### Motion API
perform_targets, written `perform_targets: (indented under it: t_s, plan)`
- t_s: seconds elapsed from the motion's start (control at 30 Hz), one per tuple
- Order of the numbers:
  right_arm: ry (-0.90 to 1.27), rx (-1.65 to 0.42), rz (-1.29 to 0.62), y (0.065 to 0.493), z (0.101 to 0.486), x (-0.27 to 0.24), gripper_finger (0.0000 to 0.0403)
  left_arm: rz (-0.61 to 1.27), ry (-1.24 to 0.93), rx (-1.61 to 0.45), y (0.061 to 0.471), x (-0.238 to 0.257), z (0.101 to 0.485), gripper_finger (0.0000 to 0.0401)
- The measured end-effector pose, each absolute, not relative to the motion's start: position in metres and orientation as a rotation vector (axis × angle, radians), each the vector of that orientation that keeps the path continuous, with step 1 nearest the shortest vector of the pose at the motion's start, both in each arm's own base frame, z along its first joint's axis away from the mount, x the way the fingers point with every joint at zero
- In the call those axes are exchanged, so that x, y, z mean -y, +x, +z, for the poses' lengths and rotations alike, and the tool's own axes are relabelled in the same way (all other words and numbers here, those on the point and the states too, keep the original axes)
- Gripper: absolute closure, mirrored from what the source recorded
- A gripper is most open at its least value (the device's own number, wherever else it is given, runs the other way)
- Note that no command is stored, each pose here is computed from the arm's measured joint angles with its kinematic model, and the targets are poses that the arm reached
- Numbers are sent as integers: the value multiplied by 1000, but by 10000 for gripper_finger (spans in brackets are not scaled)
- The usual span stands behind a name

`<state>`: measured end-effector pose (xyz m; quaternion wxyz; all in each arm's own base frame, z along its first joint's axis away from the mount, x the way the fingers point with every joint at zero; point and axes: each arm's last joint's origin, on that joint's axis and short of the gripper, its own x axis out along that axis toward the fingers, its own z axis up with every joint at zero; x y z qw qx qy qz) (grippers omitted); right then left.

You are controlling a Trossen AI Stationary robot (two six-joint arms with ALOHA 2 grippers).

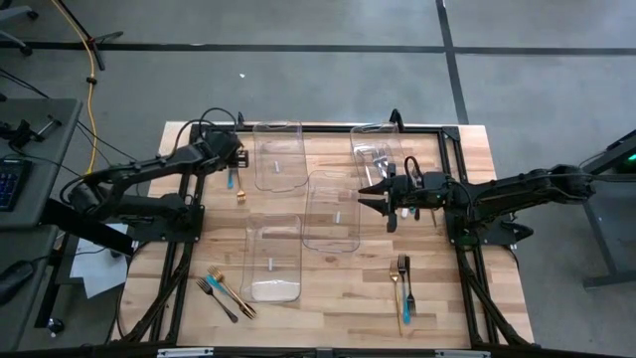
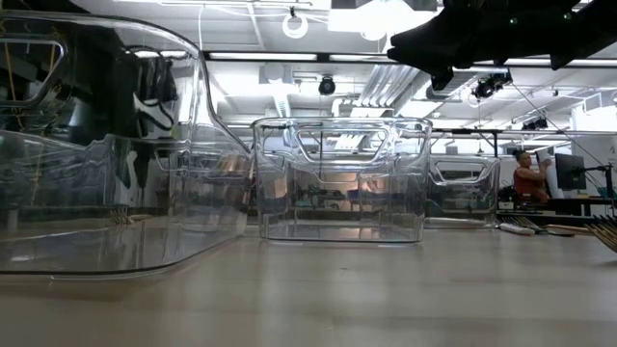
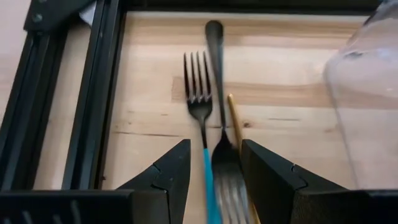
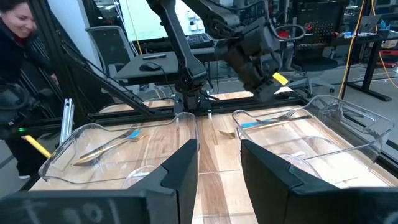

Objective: Sort silverware by color (type)
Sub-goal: Put the blue fork into the center transparent bin

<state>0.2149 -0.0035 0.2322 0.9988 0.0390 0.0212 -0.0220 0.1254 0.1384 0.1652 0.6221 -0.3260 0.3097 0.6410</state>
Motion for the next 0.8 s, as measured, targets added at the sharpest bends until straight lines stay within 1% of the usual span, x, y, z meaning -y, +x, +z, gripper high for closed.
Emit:
perform_targets:
  t_s: [0.23,0.5,0.67,0.8]
  plan:
    - [78,-42,-44,215,232,3,284,1506,-785,-722,122,-135,147,266]
    - [78,-29,-44,215,233,4,284,1512,-787,-754,129,-142,132,266]
    - [78,-29,-44,215,233,4,284,1523,-786,-812,131,-144,120,266]
    - [79,-27,-43,215,234,3,284,1552,-759,-792,135,-149,114,266]
